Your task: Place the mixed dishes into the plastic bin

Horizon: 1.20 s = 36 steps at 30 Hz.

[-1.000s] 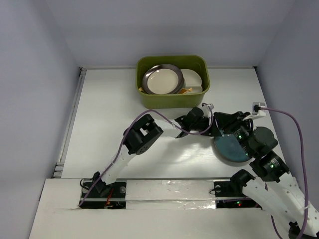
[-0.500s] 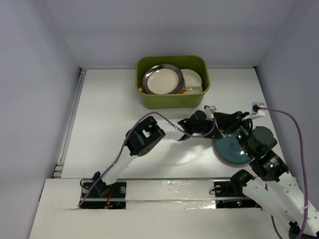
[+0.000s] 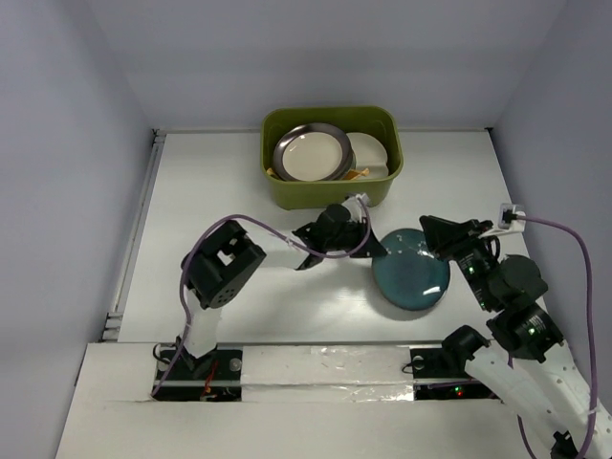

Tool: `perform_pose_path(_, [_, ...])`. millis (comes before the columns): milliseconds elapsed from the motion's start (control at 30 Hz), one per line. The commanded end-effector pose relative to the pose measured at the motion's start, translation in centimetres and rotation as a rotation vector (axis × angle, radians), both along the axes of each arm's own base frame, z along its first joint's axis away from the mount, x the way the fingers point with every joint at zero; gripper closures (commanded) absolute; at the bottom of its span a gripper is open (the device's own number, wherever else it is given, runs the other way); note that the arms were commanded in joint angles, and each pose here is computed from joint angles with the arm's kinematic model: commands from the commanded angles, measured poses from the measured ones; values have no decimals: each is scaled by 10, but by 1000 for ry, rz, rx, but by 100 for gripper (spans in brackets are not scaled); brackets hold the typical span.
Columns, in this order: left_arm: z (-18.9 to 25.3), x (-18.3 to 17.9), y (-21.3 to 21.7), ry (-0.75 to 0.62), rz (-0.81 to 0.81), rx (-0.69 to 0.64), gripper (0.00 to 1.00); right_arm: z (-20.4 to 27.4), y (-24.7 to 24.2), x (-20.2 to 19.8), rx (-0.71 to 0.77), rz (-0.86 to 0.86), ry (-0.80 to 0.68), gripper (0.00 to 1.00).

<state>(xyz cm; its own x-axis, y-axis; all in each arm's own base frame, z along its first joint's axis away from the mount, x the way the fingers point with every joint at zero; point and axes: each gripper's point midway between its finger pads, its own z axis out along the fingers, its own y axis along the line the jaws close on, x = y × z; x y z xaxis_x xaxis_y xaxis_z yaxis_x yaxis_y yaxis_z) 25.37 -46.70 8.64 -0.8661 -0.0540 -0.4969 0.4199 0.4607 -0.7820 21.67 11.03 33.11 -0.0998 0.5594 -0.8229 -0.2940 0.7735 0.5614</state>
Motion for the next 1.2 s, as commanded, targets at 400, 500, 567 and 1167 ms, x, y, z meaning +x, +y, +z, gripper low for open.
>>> perform_pose_path(400, [254,79,69,-414,174,-375,100,11,-11,-5,45,-41,-42,67])
perform_pose_path(500, [280,106,93,-461,249,-379,100,10,-9,-4,41,-32,-37,67])
perform_pose_path(567, [296,133,114,-488,320,-378,100,9,-7,-4,39,-27,-35,67])
perform_pose_path(1167, [270,279,203,-404,569,-353,100,-8,12,6,5,37,9,67])
